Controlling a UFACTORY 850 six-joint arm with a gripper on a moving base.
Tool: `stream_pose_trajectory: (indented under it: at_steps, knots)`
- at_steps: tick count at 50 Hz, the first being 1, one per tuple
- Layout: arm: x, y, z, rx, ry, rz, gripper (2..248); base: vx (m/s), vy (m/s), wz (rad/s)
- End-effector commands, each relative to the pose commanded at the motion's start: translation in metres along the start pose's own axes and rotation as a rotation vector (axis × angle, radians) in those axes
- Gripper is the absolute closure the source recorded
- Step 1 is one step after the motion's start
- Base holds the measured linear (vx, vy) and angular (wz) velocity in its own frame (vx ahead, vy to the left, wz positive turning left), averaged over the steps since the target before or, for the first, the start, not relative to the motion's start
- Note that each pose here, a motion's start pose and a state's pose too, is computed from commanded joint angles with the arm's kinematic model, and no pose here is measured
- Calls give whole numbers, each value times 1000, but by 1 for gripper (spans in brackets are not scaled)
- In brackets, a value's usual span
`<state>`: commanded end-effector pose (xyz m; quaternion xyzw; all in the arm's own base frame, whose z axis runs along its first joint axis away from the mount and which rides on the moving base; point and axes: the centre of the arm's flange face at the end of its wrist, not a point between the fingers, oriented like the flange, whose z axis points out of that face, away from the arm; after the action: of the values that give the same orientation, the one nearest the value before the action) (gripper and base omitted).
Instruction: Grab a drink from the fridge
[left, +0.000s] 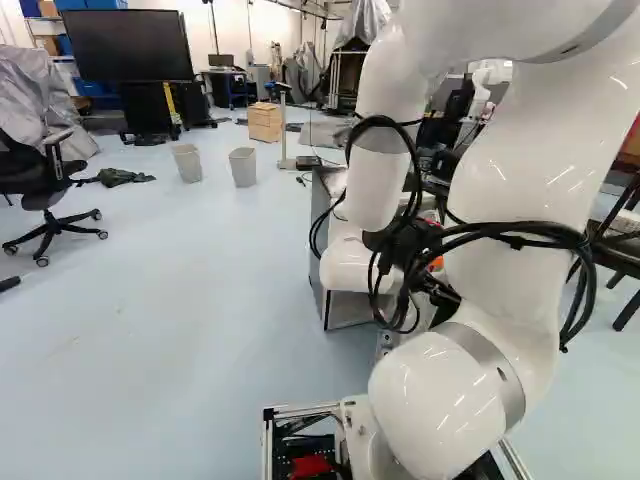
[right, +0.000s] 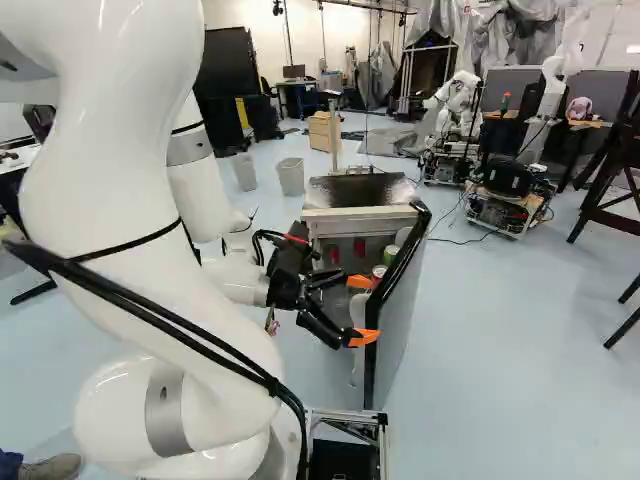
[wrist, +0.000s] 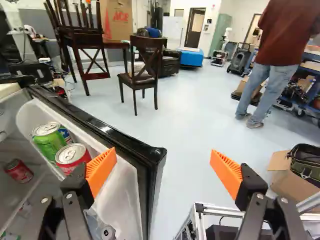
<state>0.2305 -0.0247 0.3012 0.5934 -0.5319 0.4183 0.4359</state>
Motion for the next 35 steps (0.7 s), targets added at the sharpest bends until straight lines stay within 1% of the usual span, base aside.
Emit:
stream_pose_trajectory:
  at_steps: [17, 35]
  knots:
    - [12, -15, 28, -126, -14, 66, 3, 0, 0, 0]
    - [26, -33, 63, -260, -25, 146, 3, 0, 0, 0]
